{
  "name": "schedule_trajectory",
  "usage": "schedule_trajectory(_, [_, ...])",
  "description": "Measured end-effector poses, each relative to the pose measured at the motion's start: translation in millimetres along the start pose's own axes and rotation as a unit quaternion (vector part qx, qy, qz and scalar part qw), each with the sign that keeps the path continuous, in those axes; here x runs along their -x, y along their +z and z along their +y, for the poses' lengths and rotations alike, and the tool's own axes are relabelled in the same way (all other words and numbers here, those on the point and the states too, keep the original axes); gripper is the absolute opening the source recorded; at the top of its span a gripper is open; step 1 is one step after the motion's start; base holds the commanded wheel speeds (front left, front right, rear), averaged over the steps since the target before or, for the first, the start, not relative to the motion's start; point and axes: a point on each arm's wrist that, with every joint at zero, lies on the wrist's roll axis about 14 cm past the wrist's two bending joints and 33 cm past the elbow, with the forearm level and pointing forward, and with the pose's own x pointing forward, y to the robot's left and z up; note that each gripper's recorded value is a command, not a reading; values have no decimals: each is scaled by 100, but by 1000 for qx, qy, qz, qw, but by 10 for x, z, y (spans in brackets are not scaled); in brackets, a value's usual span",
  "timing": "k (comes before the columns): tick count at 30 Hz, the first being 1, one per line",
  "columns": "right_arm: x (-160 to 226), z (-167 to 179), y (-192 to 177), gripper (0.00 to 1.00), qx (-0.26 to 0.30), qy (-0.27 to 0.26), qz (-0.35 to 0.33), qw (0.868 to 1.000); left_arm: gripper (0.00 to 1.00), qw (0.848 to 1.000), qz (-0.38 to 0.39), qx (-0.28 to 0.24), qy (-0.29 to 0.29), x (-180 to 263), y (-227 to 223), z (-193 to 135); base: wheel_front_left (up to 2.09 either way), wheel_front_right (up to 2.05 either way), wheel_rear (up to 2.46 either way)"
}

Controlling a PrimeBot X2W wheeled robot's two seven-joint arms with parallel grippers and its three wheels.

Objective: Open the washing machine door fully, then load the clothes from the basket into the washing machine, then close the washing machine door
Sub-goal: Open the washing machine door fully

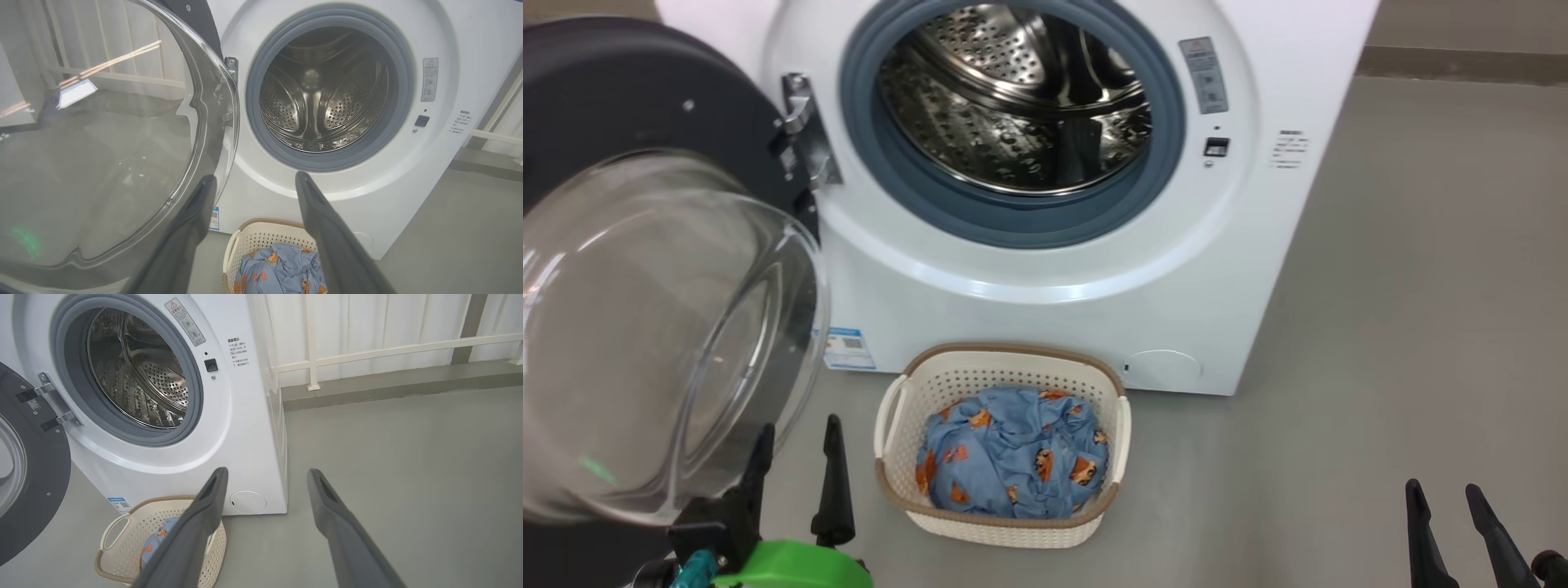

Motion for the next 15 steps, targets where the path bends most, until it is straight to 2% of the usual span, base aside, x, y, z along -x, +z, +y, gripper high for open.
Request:
schedule_trajectory(10, [184,-238,102,100,4,-37,-15,999,100,999,-3,-28,-24,38,-63,-110,0,0,0])
schedule_trajectory(15, [259,-318,122,100,5,-50,-18,999,100,999,12,-25,-25,104,-175,-105,0,0,0])
